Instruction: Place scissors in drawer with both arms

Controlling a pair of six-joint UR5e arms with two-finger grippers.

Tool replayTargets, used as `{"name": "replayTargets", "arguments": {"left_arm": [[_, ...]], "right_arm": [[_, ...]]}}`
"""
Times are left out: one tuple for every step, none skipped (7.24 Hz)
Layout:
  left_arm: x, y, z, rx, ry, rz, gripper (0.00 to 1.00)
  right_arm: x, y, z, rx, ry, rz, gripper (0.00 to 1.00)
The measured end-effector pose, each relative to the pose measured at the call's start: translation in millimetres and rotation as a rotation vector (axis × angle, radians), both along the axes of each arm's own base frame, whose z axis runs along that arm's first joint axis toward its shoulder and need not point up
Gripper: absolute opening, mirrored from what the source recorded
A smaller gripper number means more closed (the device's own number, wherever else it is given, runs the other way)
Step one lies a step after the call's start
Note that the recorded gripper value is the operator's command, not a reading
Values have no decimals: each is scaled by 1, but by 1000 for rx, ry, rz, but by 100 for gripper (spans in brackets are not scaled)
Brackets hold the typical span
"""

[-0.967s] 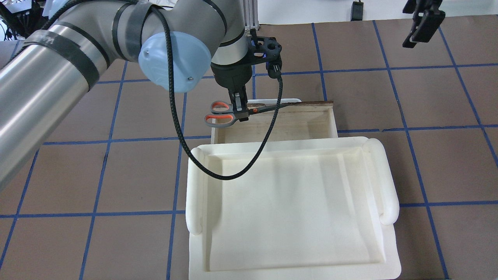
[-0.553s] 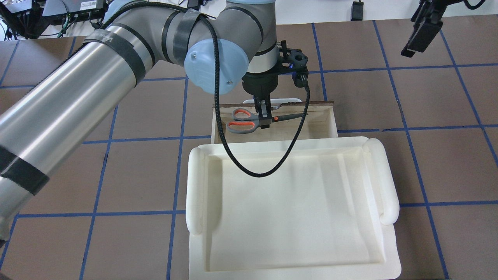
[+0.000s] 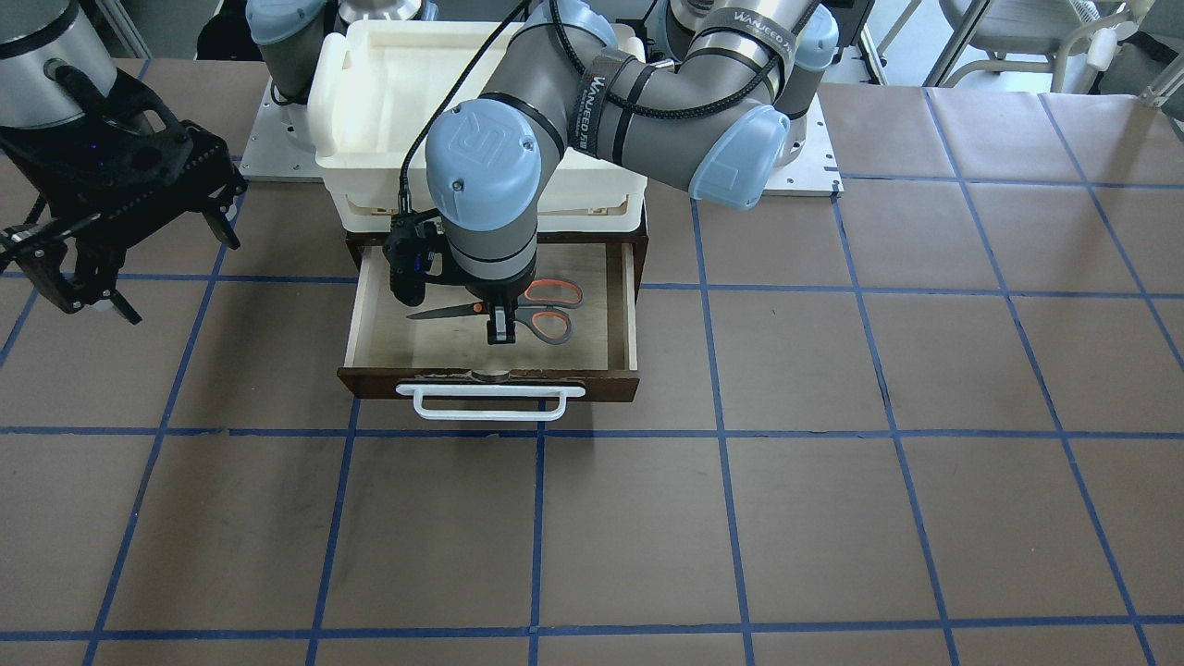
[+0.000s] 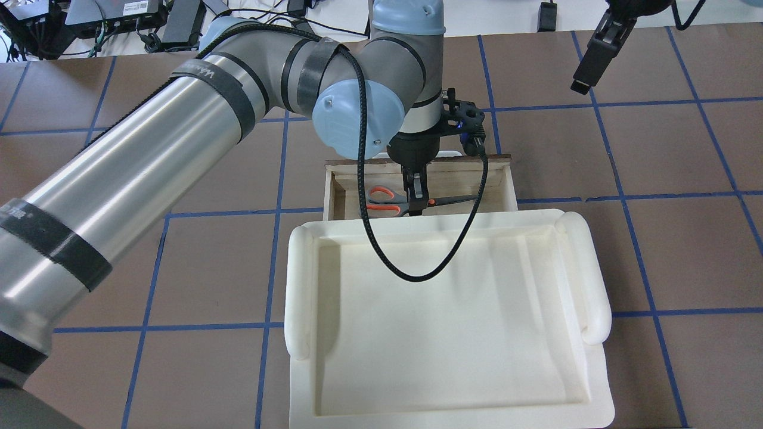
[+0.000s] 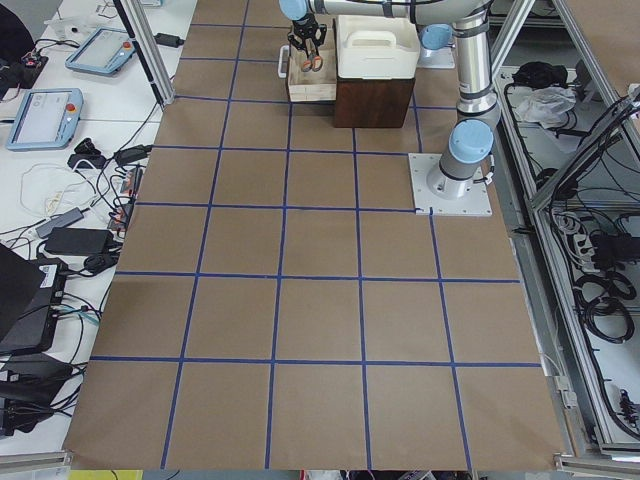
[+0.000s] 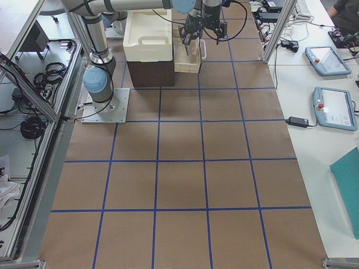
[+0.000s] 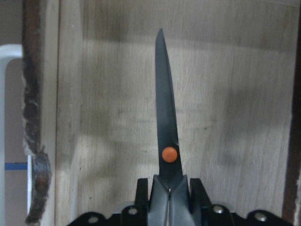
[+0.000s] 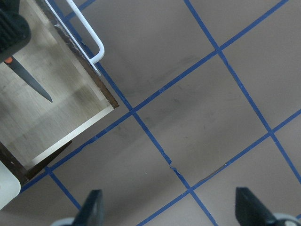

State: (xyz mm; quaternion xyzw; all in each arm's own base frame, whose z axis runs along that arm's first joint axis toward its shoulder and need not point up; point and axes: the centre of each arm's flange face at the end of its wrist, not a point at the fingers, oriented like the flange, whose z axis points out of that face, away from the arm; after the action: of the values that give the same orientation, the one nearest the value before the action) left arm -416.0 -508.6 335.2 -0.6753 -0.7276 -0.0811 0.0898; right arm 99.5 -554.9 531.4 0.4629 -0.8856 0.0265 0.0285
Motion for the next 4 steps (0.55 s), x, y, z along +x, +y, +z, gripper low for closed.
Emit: {"name": "replayTargets", "arguments": {"left_arm": [[-1, 2, -7, 0, -3, -4, 0], [-2, 4, -12, -7, 0, -7, 0], [-3, 5, -14, -16, 4, -9, 0], [-4, 6, -14, -23, 9, -10, 14]], "right_arm": [[0, 0, -1, 1, -1, -2, 100], [1, 0, -1, 2, -4, -3, 100], [2, 0, -2, 3, -7, -9, 100], [2, 0, -2, 3, -5, -22, 100]]}}
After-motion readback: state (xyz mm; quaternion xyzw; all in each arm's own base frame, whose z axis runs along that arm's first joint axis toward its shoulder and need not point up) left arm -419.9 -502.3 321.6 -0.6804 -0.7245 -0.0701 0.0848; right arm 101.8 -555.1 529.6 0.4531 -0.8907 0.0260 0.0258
